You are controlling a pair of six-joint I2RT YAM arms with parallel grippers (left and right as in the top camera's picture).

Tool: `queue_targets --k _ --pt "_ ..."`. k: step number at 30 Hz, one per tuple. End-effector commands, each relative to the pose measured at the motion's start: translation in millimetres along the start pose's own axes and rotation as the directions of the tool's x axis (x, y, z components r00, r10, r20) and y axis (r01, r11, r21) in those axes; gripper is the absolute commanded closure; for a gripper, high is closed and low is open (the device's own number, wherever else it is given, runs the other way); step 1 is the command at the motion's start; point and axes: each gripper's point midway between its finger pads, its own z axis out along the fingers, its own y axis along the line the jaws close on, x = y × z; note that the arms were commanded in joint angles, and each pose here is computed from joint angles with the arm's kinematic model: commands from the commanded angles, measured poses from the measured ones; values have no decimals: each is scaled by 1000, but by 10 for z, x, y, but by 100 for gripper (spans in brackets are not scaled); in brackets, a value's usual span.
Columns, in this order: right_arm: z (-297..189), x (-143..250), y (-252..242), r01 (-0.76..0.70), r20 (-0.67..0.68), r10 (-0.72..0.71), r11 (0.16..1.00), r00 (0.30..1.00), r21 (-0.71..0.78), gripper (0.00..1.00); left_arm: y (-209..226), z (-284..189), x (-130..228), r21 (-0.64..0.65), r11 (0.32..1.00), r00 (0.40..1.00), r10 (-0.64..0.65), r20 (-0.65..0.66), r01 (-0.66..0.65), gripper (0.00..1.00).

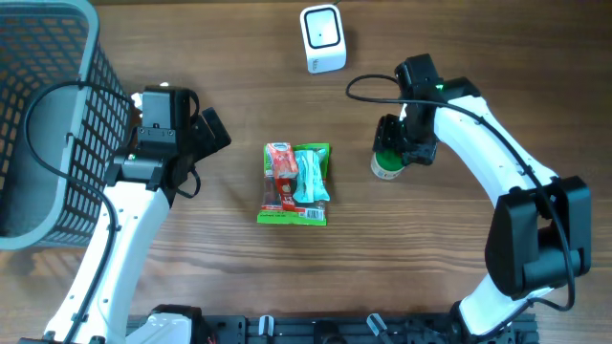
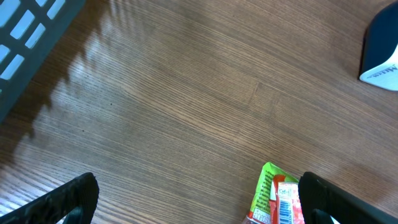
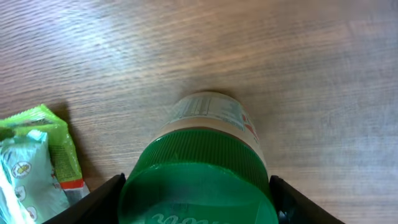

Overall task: Scan the item barcode
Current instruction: 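Regrasp the green-capped jar with the right gripper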

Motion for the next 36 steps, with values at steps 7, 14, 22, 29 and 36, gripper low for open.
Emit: queue_targets --k 7,14,22,29,36 --pt "63 -27 41 293 11 -293 956 956 -5 34 17 -10 -49 -7 1000 1000 -5 14 5 0" --pt "56 -70 62 381 30 -381 925 924 -5 33 17 -10 -49 -7 1000 1000 -5 14 5 0" --pt "56 -57 57 314 24 -314 949 949 -7 6 17 -10 -49 -7 1000 1000 -5 14 5 0" --pt "58 -28 27 245 9 -245 969 969 3 26 17 -10 -49 -7 1000 1000 -5 14 5 0" --pt "56 -90 10 377 30 -378 926 925 27 41 17 -10 -49 -7 1000 1000 -5 14 5 0"
